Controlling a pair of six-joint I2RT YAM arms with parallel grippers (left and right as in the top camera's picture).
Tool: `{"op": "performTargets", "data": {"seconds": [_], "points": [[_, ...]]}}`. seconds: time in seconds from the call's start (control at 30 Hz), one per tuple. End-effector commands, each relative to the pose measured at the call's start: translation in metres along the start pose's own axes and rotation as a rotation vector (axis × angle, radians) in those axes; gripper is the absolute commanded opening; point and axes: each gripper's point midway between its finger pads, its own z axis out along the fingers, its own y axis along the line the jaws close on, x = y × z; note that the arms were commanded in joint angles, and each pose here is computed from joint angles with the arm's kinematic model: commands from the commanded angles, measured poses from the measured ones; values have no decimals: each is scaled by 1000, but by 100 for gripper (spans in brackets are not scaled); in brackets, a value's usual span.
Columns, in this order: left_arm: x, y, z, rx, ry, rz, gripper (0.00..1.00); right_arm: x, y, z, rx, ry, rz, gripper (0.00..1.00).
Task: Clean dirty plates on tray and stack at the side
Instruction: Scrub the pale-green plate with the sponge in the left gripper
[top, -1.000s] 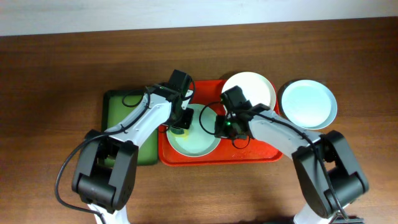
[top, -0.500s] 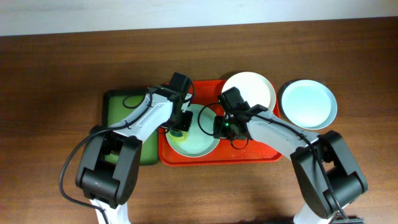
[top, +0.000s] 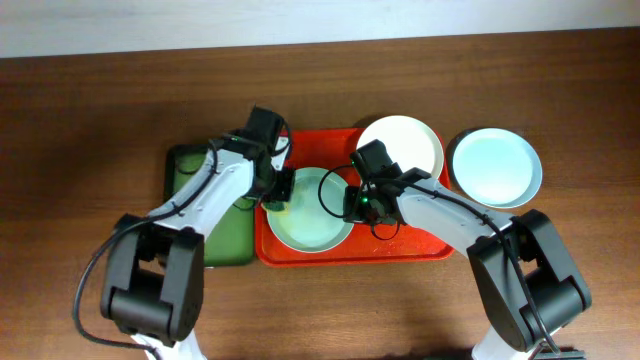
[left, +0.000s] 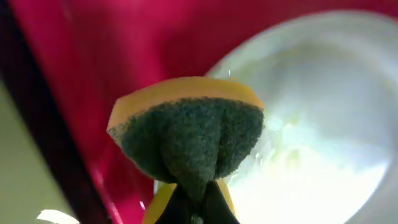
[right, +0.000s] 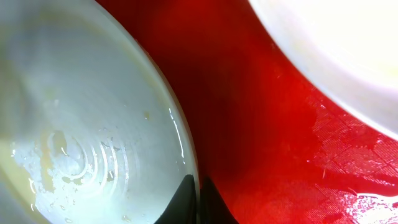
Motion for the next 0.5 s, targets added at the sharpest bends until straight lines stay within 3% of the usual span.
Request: {"op": "performTargets", "data": {"seconds": [0.0,0.1,0.23,0.47], "points": [[5,-7,8,-5,15,12,0,5,-7,6,36,8,-3,4],[6,-21,6,78,29,1,0,4,-6,6,33,4,-4,4],[7,-24,14,64,34,16,0,5,-5,7,29,5,-5,4],[52,-46,57,101,235,29,0,5,-5,7,29,5,-5,4]]}}
